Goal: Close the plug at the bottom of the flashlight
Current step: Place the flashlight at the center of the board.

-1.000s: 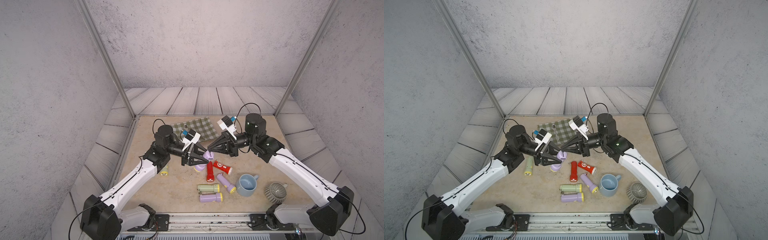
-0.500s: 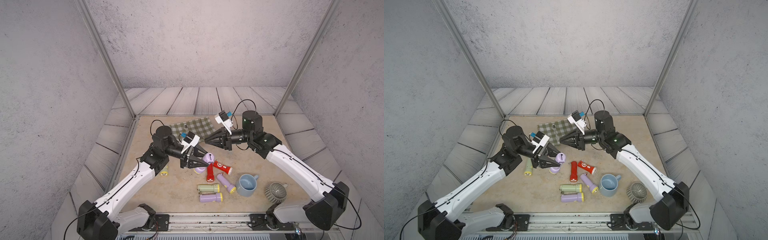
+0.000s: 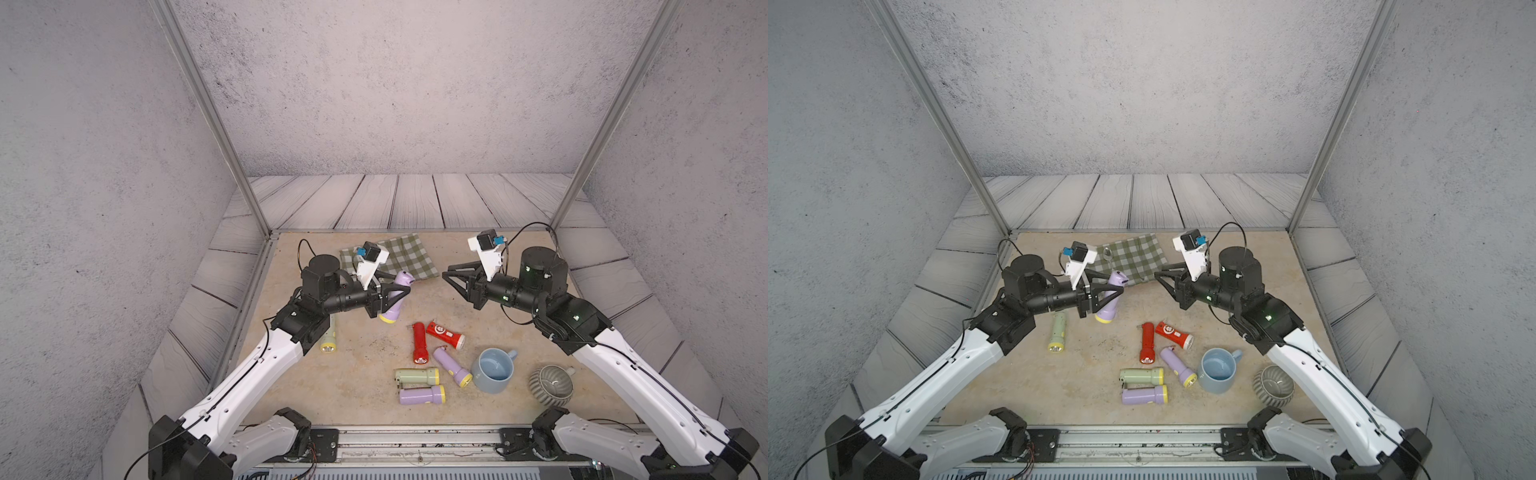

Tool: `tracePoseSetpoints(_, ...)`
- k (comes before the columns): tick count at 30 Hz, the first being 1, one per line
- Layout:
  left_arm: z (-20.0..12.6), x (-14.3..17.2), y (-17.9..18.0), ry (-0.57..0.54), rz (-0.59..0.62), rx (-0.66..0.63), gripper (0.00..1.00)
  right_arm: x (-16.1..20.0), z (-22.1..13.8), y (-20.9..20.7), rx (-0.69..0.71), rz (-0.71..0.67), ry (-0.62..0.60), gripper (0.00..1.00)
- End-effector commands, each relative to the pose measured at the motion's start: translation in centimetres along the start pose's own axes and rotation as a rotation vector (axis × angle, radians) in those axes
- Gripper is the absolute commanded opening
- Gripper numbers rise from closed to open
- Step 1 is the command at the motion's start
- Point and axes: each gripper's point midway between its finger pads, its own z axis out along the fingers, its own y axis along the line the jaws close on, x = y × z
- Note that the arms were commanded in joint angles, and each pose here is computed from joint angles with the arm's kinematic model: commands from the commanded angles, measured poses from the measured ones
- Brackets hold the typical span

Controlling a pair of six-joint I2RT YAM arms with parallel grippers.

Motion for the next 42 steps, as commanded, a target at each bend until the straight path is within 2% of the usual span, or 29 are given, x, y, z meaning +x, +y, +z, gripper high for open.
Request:
tracePoseSetpoints(1,-1.9,0.4,5.4,-0.022,-0.09,-0.343,0.0,2.3,-0.1,-3.7,0.198,0.032,0.072,0.31)
tracePoseSetpoints(4,-2.8,2.0,8.1,0.025,-0.165,-0.504,0.0,4.2,0.4,-4.4,0.224,0.068,0.135,0.31)
tracePoseSetpoints(6,-2.9,3.3,9.3,0.067,-0.208,-0.567,0.0,5.2,0.7,-4.7,0.229,0.083,0.155,0.31)
tracePoseSetpoints(10,-3.3,7.2,12.6,0.16,-0.316,-0.733,0.0,6.3,0.9,-5.1,0.245,0.098,0.178,0.32)
tracePoseSetpoints(13,-3.2,9.9,14.4,0.228,-0.382,-0.789,0.0,6.4,0.7,-5.3,0.261,0.096,0.175,0.32)
tracePoseSetpoints(28,-2.1,21.0,20.2,0.493,-0.691,-0.814,0.0,6.8,0.8,-5.4,0.257,0.095,0.167,0.32)
tracePoseSetpoints(34,-2.0,23.6,21.1,0.53,-0.739,-0.832,0.02,7.0,1.0,-5.4,0.253,0.09,0.173,0.33)
tracePoseSetpoints(38,-2.4,24.2,21.2,0.535,-0.734,-0.85,0.04,6.9,1.1,-5.4,0.249,0.09,0.168,0.33)
tracePoseSetpoints(42,-3.2,24.9,21.6,0.567,-0.707,-0.895,0.1,7.2,1.4,-5.3,0.242,0.093,0.179,0.34)
